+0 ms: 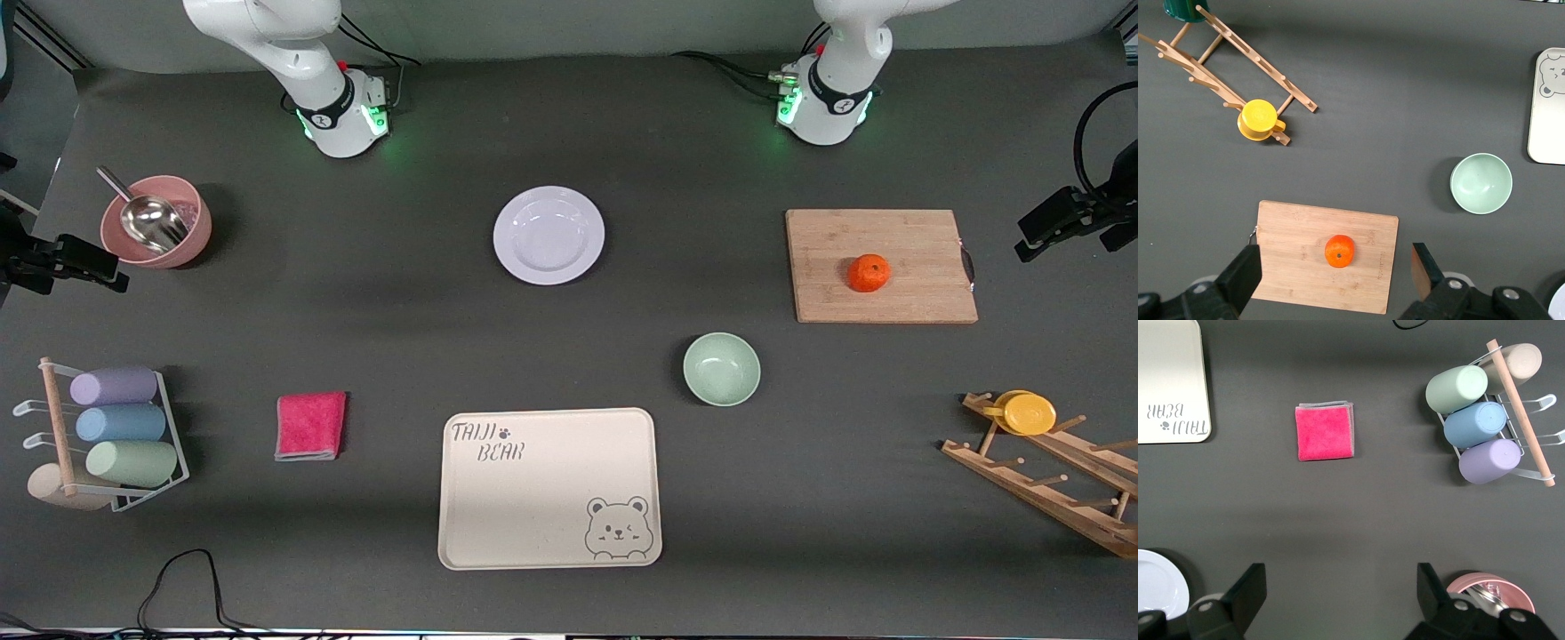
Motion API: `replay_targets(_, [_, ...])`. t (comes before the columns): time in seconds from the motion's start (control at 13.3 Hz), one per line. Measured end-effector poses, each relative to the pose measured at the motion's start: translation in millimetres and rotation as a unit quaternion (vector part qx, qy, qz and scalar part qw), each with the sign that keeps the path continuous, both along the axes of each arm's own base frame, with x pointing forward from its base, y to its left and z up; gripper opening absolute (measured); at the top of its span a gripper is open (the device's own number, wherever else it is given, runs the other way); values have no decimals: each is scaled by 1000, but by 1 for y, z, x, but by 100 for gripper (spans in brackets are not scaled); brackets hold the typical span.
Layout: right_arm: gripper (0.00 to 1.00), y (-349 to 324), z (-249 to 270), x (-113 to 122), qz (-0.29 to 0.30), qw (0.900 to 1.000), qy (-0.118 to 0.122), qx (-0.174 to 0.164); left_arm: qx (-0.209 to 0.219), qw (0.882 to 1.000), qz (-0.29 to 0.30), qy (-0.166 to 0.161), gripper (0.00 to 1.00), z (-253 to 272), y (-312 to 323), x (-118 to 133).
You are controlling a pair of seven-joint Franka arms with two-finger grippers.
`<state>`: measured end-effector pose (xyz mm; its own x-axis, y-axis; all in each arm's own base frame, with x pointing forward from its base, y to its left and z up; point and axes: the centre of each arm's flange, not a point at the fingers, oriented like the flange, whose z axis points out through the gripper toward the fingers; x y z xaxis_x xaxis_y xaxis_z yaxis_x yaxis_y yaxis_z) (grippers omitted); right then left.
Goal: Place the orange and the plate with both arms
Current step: 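Reach the left gripper toward the orange on the cutting board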
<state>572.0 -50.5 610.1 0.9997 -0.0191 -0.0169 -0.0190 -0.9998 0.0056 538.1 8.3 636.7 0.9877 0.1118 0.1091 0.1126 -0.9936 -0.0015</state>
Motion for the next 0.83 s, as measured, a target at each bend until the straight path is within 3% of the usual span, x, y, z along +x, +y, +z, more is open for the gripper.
replay_targets(0.45, [100,0,-2,0,0,1000,2,0,-1,1000,-9,17,100,-13,2,5])
replay_targets(0.83, [100,0,-2,0,0,1000,3,0,-8,995,2,102,100,-108,18,9])
